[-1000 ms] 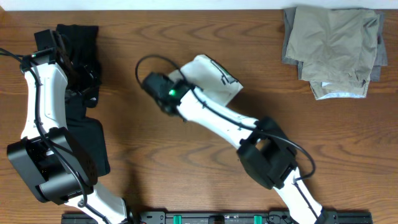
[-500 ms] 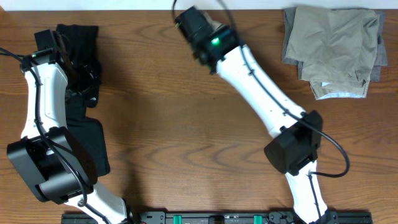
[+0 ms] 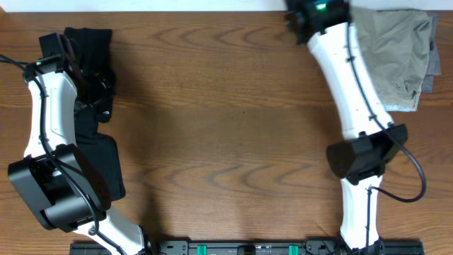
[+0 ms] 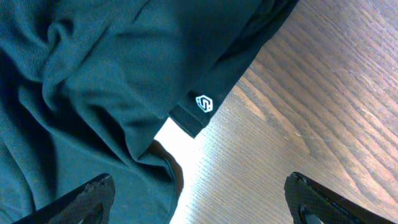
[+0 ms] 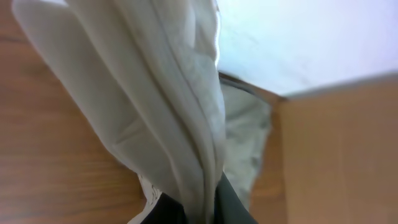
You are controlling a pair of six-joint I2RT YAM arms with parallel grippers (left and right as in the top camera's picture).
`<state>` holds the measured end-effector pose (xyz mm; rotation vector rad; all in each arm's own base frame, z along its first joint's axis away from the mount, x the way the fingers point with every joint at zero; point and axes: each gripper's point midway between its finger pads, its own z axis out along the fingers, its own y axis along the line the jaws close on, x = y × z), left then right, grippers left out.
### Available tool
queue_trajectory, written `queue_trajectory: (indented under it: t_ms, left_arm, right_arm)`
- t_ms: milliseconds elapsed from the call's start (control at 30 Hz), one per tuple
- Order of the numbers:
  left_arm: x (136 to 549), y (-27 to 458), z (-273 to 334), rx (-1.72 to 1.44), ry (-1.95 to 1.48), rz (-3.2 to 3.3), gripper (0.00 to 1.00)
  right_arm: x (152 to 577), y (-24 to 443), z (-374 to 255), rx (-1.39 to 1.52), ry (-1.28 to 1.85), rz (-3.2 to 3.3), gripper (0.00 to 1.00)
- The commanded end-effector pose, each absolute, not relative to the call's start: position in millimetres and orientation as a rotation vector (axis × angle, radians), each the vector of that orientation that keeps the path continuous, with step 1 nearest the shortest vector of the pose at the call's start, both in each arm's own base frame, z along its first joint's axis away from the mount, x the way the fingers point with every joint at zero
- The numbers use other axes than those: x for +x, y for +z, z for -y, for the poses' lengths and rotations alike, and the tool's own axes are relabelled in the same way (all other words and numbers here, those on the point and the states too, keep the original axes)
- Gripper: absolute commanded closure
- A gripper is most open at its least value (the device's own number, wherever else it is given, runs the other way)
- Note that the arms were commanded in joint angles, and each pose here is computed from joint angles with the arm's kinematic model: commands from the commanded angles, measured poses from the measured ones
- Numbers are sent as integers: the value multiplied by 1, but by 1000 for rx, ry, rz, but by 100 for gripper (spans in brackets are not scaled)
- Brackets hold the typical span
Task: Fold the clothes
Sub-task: 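Carry the shirt to the khaki stack at upper right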
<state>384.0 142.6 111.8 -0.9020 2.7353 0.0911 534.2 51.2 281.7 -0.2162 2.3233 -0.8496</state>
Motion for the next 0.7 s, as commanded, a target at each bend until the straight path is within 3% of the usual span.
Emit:
queue_trajectory:
  t_ms: [0, 400, 667]
  left_arm:
    - [383, 105, -144, -921, 101, -2744, 12]
    - [383, 105, -144, -926, 100, -2741, 12]
    - [385, 106, -144, -928, 99, -2733, 12]
  right_arm:
    - [528, 320, 0, -23, -933, -2247, 99]
    - [535, 339, 120, 189, -1048, -2188, 99]
    - [532, 321, 165, 221, -990, -2259, 99]
